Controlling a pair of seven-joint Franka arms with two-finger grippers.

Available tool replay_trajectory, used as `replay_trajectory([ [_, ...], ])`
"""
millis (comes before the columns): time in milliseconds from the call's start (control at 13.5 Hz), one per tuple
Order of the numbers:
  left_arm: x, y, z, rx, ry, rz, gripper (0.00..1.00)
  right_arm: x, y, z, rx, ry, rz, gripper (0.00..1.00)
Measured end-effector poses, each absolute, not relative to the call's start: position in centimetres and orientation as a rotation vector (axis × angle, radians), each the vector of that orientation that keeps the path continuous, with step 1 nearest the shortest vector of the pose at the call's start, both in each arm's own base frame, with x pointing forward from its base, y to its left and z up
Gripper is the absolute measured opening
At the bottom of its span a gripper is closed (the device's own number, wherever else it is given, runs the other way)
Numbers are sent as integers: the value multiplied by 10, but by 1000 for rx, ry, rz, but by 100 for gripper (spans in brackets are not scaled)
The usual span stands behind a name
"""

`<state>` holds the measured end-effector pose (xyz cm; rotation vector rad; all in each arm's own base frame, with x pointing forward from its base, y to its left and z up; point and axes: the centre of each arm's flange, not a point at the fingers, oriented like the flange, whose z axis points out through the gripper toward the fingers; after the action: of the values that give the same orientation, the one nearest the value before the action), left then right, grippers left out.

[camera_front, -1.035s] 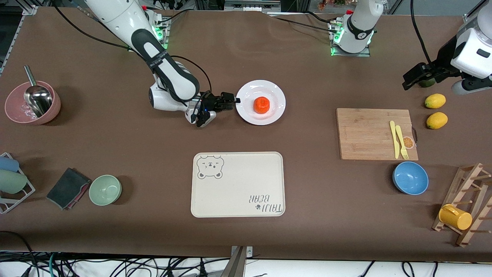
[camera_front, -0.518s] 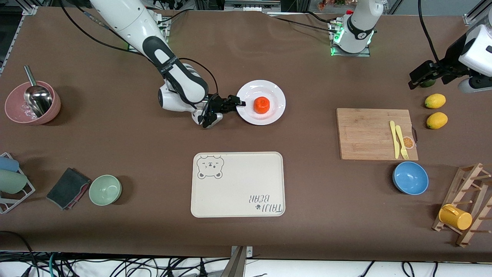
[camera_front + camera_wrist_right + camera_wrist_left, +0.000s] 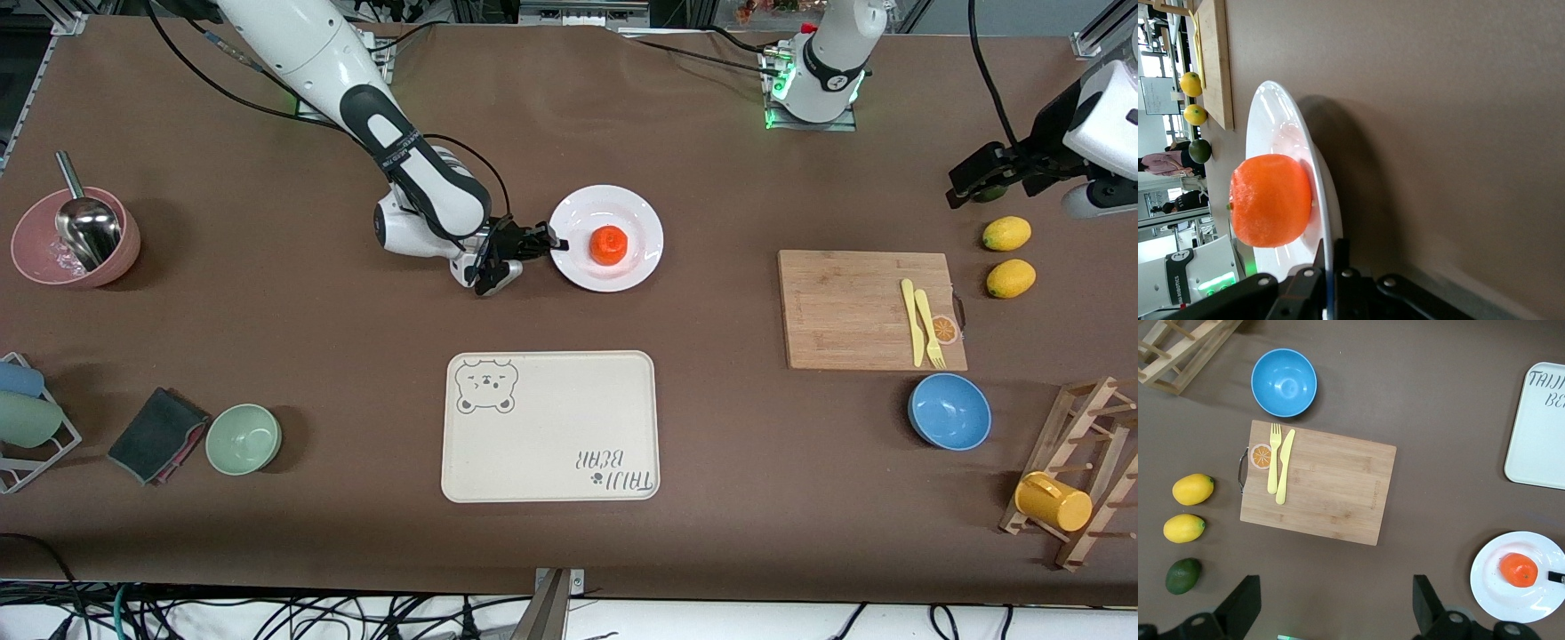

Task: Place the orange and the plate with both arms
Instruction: 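Slide the plate with the right gripper onto the bear tray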

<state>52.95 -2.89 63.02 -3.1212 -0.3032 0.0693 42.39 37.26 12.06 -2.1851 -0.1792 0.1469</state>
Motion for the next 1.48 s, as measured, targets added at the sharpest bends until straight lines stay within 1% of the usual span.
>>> replay_trajectory([
  [222, 530, -17, 644, -3124, -334, 23, 100, 444, 374, 132, -2176, -182, 95, 4],
  [370, 531, -16, 647, -3126, -325, 13, 100, 474, 379, 153, -2152, -161, 33, 4],
  [518, 535, -18, 641, -3125, -315, 30, 100, 517, 383, 185, -2142, -102, -8, 4],
  [665, 538, -18, 636, -3124, -315, 45, 100, 567, 375, 212, -2165, -39, -49, 4],
  [887, 539, -18, 634, -3124, -314, 49, 100, 635, 342, 216, -2178, 98, -116, 4],
  [1035, 540, -18, 635, -3124, -314, 47, 100, 667, 320, 202, -2177, 156, -153, 4],
  [1109, 540, -18, 635, -3124, -315, 47, 100, 677, 314, 193, -2173, 174, -160, 4],
  [1257, 540, -17, 635, -3124, -318, 46, 100, 687, 311, 174, -2166, 210, -154, 4],
  [1479, 539, -15, 635, -3123, -323, 48, 100, 687, 311, 152, -2171, 230, -132, 4],
])
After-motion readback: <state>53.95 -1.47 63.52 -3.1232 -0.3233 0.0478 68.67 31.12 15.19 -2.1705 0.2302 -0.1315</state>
